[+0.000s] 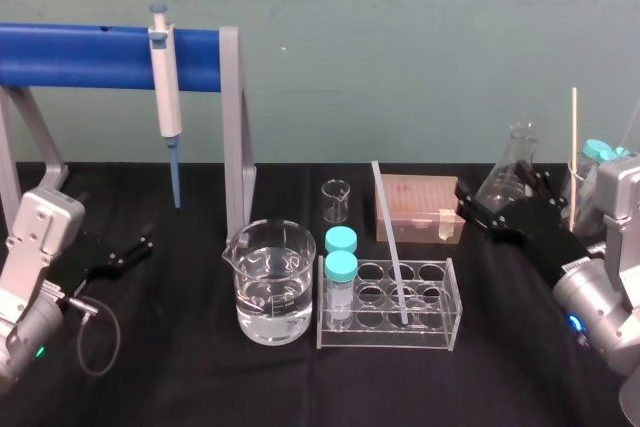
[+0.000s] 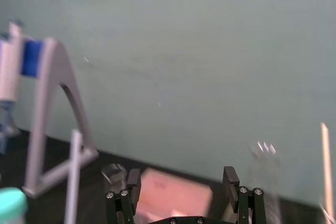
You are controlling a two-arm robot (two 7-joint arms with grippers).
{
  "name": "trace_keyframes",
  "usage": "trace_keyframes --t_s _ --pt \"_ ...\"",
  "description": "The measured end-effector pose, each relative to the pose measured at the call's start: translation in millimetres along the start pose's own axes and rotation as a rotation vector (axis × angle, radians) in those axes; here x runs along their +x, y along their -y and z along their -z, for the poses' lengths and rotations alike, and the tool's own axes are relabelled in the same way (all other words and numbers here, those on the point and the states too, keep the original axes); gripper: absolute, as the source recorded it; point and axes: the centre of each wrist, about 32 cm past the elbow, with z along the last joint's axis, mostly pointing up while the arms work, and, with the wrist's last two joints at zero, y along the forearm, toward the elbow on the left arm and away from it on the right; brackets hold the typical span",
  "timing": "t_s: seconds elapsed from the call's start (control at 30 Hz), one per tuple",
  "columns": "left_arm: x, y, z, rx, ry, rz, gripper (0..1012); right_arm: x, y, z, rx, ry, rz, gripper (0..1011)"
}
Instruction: Pick up the stirring rod with one hand, then place it down.
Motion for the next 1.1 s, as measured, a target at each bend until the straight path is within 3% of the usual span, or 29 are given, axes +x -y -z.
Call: trace_keyframes --t_s 0.3,1.1 --pt "0.0 0 0.0 0.000 0.000 0.000 1000 6.6 8.7 32.0 -0.200 -0.052 0.066 1003" --pt "0.0 0 0.0 0.000 0.000 0.000 1000 5.8 8.5 28.2 -0.177 -0.048 0.060 1003"
